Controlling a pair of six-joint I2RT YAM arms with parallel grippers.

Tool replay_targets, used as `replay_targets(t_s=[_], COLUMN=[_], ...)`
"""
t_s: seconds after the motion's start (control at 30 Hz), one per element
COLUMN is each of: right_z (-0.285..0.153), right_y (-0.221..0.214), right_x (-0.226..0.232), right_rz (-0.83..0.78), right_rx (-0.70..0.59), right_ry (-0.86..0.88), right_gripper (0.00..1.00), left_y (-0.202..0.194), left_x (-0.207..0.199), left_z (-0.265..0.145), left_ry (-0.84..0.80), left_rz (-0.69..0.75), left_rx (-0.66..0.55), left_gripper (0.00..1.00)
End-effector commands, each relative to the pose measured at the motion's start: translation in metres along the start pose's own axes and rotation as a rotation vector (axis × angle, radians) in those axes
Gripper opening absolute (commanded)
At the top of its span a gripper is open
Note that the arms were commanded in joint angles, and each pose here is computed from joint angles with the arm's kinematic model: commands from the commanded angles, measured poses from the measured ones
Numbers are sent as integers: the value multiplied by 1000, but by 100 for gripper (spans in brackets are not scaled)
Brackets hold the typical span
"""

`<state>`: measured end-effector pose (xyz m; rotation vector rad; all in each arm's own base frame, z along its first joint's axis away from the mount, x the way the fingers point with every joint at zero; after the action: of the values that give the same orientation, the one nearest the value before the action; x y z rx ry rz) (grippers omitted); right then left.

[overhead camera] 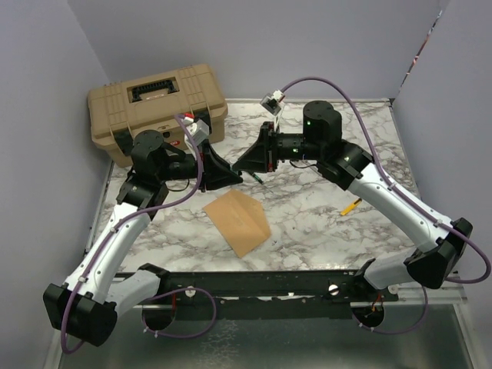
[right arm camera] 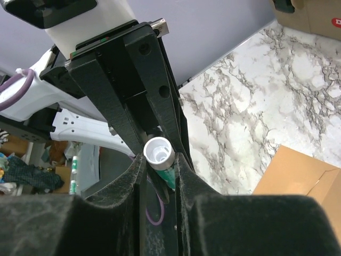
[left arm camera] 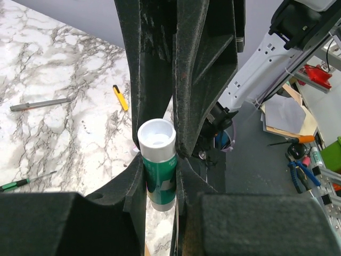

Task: Place the letter into the envelope and seal it

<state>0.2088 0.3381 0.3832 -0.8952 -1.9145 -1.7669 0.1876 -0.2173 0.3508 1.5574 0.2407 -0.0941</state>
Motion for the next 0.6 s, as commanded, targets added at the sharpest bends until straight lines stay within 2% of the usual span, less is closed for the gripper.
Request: replay_targets(t_s=[0.0,0.1,0.2,0.33,0.47,0.57], right_z=[11,15,17,14,-3,-11], right_y=[16,18,20,22,19,18], right_x=[-8,-15,-26,-56,-105,-120], right_rz=[89,133,199,312,392,434], right_rx=[-61,-78,-127,-269,-452,-512], right_ry=[-48,-80,-152,-396,-665,-771], right_gripper=[11,4,1,1,0,0], left_y=[2,1,2,2,-4,-10], left_x=[-14,-10,6,51,74,83], left_z=[0,2,4,2,4,0], left_ry=[-109,-97,13,320,448,526], left_rz=[53,47,41,-19,-112,-131], left_rx=[11,12,-4,-69,-149,-193], left_gripper=[0,0,0,0,0,0])
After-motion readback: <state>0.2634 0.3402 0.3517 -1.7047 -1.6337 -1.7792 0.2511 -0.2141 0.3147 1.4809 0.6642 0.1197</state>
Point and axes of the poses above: each gripper's point midway between its finger pads, its own z axis out along the fingers, its own x axis along the line the jaws close on, y = z × x, the point moved 3 cm from there along -z, back along the fingers, and after that the axes turned 8 degrees about z, right-handed, at the moved point
